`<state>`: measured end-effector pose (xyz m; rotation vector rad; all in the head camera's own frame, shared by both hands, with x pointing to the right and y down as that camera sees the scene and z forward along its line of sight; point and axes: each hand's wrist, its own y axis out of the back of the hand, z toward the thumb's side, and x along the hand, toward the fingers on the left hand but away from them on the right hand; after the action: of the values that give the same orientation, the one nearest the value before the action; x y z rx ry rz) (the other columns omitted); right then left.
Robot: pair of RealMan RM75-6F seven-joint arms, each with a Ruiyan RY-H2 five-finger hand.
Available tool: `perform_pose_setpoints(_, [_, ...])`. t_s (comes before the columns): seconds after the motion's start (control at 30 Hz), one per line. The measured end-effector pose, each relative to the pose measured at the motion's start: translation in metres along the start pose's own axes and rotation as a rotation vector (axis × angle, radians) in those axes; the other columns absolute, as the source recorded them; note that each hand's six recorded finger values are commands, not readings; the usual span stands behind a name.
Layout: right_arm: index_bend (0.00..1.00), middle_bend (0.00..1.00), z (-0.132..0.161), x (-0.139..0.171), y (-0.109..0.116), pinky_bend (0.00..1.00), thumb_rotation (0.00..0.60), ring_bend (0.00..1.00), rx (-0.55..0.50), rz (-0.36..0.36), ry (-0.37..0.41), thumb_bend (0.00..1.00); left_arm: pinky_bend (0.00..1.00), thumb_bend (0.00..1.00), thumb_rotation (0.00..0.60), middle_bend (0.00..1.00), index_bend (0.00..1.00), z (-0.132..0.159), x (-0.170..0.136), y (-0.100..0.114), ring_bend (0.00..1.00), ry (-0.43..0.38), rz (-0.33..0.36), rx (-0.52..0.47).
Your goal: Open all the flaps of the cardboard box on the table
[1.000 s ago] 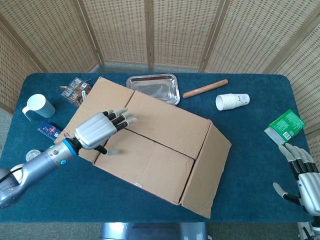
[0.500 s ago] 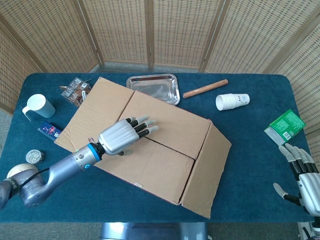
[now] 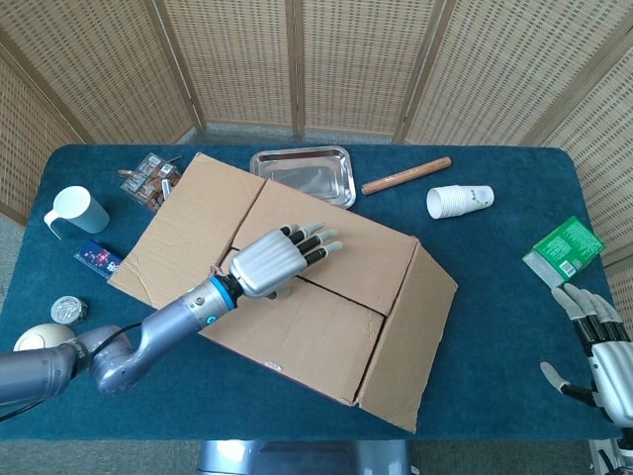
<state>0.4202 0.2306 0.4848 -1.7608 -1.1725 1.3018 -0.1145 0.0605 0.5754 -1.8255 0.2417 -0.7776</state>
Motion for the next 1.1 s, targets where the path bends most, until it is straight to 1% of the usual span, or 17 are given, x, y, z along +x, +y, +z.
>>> perform_pose_setpoints(0.33, [0.0, 0.0, -0.001, -0.001, -0.001, 0.0, 0.6, 0.0, -0.007, 0.008, -0.002, 0.24, 0.26, 0.48, 0.6, 0.0, 0.0, 0.004, 0.021, -0.003, 0.0, 0.013, 0.025, 0.011])
perform_pose_setpoints(0.67, [0.0, 0.0, -0.002, -0.001, -0.002, 0.0, 0.6, 0.0, -0.012, 0.014, -0.004, 0.24, 0.26, 0.48, 0.6, 0.0, 0.0, 0.007, 0.031, 0.0, 0.0, 0.012, 0.071, 0.042])
perform_pose_setpoints(1.1, [0.0, 0.0, -0.002, 0.0, -0.002, 0.0, 0.6, 0.0, -0.023, 0.023, 0.001, 0.24, 0.26, 0.48, 0.6, 0.0, 0.0, 0.003, 0.038, 0.017, 0.0, 0.022, 0.154, 0.085])
